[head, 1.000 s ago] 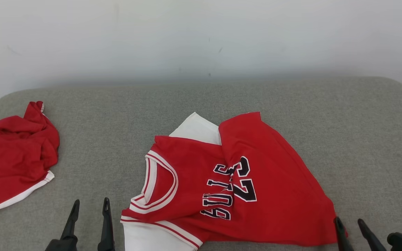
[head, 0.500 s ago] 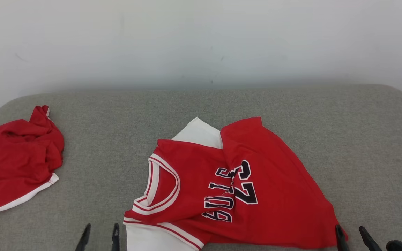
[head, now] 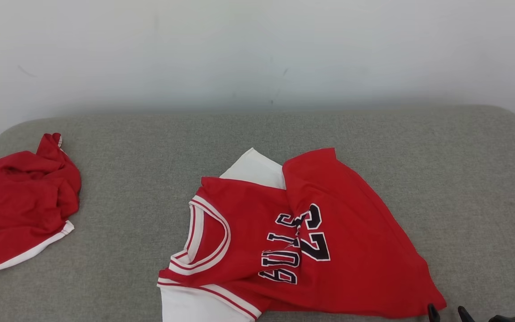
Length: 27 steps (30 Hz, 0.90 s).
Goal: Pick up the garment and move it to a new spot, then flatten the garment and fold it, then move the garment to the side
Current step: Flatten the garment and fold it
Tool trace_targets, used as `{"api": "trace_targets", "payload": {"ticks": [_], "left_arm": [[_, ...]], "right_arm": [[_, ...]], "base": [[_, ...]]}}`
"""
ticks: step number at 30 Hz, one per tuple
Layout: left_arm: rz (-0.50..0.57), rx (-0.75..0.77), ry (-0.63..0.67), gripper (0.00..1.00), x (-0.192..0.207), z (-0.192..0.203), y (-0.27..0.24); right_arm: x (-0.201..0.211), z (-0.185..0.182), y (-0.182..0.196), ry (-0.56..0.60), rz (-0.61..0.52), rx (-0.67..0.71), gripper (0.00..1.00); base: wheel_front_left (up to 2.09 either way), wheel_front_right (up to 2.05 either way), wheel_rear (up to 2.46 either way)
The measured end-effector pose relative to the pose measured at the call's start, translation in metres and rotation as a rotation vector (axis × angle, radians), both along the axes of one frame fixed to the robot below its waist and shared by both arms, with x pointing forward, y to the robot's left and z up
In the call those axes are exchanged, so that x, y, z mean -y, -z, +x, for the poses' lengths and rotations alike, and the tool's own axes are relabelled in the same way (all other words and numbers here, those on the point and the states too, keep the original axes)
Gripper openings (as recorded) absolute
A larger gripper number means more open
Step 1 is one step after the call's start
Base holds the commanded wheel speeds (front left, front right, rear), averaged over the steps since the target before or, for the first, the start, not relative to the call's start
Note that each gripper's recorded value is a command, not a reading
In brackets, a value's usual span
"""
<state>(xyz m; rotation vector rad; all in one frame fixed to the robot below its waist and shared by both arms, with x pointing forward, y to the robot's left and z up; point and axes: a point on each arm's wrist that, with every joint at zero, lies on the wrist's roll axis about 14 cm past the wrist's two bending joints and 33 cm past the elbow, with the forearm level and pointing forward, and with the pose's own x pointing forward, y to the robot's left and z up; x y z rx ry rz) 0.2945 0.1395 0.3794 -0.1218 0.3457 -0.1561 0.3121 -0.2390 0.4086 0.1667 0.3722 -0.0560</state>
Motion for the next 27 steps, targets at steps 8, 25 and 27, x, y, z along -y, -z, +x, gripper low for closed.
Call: {"api": "trace_targets", "payload": {"ticks": [8,25,27], "left_arm": [[-0.028,-0.090,-0.009,1.00,0.002,-0.011,0.022],[-0.102,-0.135,-0.010,0.00,0.014,-0.005,0.030],[-0.110,-0.102,-0.016,0.00,0.013,0.000,0.022]], "right_arm": [[0.005,0.002,0.018,0.010,-0.005,-0.043,1.00],[-0.008,0.016,0.038,0.003,0.041,-0.058,0.00],[-0.008,0.017,0.037,0.008,0.049,-0.044,0.00]], "base": [[0.00,0.00,0.00],[0.00,0.00,0.00],[0.00,0.00,0.00]]}}
